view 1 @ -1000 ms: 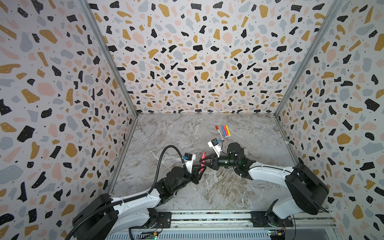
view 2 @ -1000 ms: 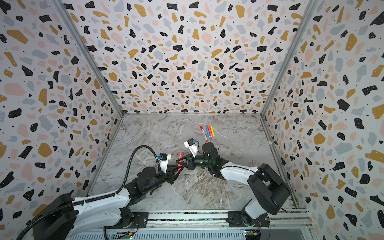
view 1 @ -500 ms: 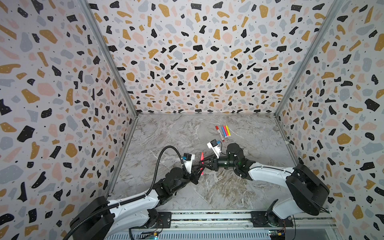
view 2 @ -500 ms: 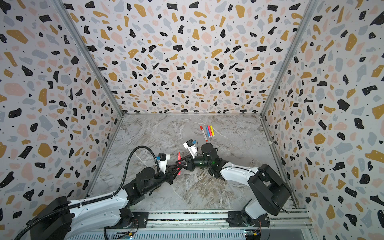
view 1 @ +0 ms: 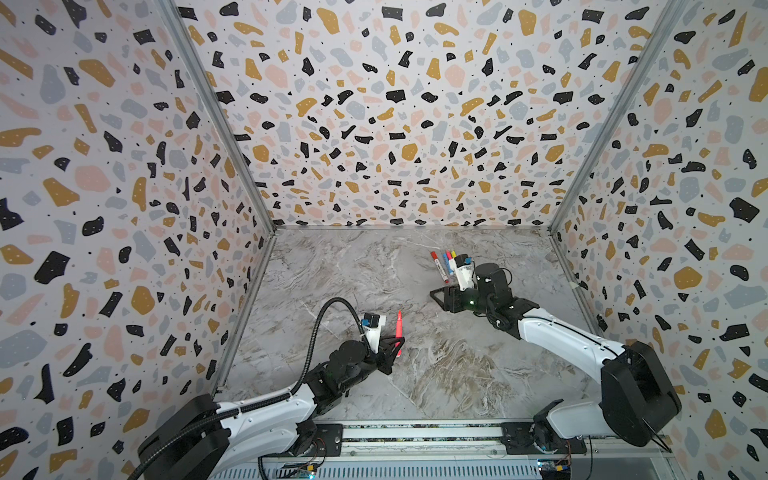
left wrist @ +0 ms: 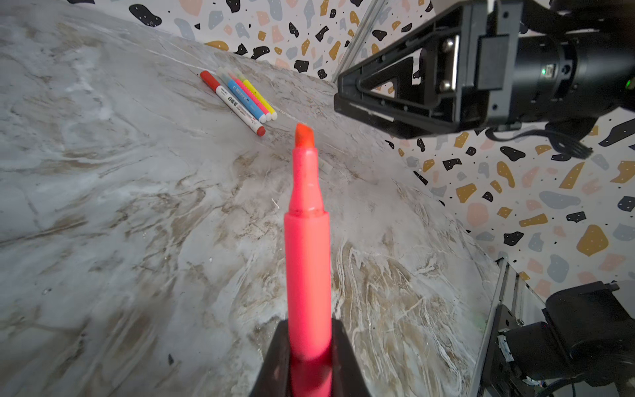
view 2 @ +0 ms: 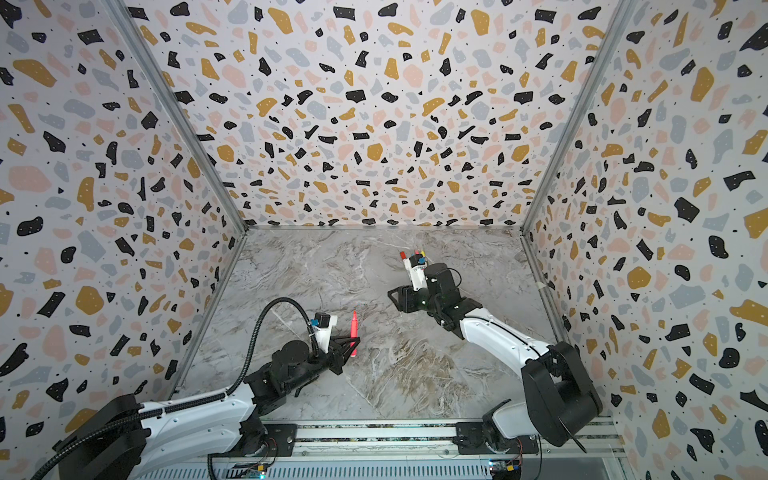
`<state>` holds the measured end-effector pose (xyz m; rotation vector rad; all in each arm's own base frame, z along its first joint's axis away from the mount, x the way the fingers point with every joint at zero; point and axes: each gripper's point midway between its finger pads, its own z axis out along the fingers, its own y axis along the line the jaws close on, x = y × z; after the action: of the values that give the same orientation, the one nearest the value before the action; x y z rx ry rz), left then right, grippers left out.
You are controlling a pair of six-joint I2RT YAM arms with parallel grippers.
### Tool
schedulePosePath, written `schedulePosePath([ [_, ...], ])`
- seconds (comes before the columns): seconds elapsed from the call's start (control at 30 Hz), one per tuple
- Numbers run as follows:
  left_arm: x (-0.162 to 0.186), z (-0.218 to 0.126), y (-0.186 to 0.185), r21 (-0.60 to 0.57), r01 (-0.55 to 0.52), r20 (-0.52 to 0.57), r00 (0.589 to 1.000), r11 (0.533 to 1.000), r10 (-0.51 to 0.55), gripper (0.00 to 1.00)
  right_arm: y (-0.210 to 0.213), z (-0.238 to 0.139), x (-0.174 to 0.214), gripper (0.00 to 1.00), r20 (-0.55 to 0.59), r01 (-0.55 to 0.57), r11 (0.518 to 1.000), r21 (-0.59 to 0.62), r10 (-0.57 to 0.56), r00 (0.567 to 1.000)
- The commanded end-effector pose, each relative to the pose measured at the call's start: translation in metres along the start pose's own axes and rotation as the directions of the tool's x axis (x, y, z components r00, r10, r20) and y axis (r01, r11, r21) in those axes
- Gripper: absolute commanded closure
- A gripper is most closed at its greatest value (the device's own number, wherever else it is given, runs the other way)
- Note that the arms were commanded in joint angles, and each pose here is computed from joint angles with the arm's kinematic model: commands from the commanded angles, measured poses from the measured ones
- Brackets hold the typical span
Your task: Insert the pens into the pen caps
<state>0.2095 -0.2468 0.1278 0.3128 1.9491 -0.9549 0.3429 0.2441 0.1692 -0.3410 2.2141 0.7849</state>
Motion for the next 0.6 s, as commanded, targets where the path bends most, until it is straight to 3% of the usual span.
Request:
schedulePosePath([
  [0.0, -0.005, -0.002, -0.006, 0.035, 0.018, 0.034, 0.999, 0.999, -0.019, 1.00, -0.054, -0.003, 0.006, 0.39, -0.075, 0.017, 0.969, 0.246, 0.001, 0.997],
  [0.17, -0.003, -0.003, -0.005, 0.030, 0.007, 0.021, 1.000, 1.000, -0.008, 1.00, -0.115, 0.001, 0.008, 0.38, -0.134, 0.026, 0.896, 0.443, 0.037, 0.990],
  [0.3, -0.003, -0.005, -0.007, 0.034, 0.008, 0.024, 1.000, 0.999, -0.008, 1.00, -0.143, 0.005, 0.016, 0.38, -0.169, 0.038, 0.859, 0.510, 0.057, 0.984],
  [0.4, -0.002, -0.004, -0.007, 0.033, 0.007, 0.019, 1.000, 0.999, -0.008, 1.00, -0.153, 0.010, 0.022, 0.38, -0.180, 0.035, 0.860, 0.510, 0.067, 0.981],
  [0.57, -0.002, -0.003, -0.008, 0.037, 0.007, 0.016, 1.000, 0.999, -0.007, 1.00, -0.152, 0.027, 0.033, 0.39, -0.246, 0.046, 0.901, 0.431, 0.068, 0.967],
])
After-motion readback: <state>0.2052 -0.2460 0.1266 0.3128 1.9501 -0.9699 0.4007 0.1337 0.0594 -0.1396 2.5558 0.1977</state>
